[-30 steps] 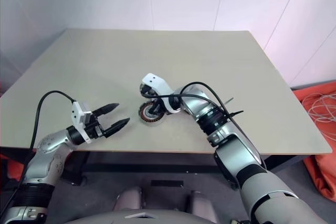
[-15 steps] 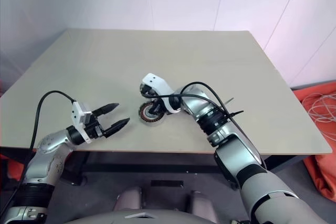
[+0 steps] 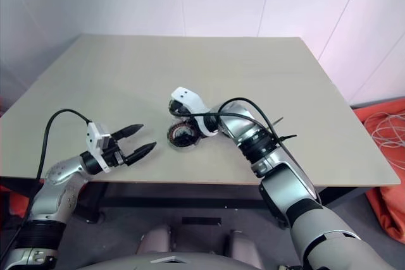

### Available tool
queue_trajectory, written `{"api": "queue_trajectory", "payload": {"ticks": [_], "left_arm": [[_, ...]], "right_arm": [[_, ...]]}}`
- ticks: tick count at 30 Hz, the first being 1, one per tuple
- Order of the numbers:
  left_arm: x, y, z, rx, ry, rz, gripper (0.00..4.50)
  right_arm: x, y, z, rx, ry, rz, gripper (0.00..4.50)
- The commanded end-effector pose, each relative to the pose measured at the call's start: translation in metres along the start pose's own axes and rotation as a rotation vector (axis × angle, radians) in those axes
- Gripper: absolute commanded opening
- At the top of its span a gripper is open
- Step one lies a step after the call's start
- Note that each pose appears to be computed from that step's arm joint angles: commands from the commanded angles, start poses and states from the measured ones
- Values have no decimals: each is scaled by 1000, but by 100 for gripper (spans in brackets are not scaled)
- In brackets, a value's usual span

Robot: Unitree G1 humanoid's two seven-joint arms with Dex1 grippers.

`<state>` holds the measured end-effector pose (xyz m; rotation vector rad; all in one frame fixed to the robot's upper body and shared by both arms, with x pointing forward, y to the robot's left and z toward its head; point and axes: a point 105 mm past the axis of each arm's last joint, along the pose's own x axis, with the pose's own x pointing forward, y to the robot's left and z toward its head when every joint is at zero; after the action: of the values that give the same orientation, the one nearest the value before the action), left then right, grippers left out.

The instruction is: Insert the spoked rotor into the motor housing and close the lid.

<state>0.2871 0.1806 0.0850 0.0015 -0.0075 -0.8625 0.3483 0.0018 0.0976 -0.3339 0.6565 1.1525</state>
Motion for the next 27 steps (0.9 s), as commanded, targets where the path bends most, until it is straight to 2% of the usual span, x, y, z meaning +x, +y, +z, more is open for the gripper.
{"api": "queue_trajectory", "payload": {"ticks": [1, 4, 7, 17, 18, 27], "left_arm": [[2, 1, 10, 44, -28, -6, 450], [2, 1, 10, 45, -28, -5, 450], [2, 1, 10, 46, -28, -3, 450], [2, 1, 9, 45, -25, -6, 450], [3, 1, 9, 45, -24, -6, 450], [3, 2, 8, 46, -24, -1, 450]], "right_arm": [[-14, 6, 32, -25, -106, 21, 445], [-17, 6, 33, -3, -122, 30, 445], [-18, 2, 24, 29, -120, 28, 382], [-17, -2, 12, 65, -125, 12, 28], [-17, -2, 12, 64, -129, 13, 4], [-18, -1, 18, 48, -157, 15, 4]]}}
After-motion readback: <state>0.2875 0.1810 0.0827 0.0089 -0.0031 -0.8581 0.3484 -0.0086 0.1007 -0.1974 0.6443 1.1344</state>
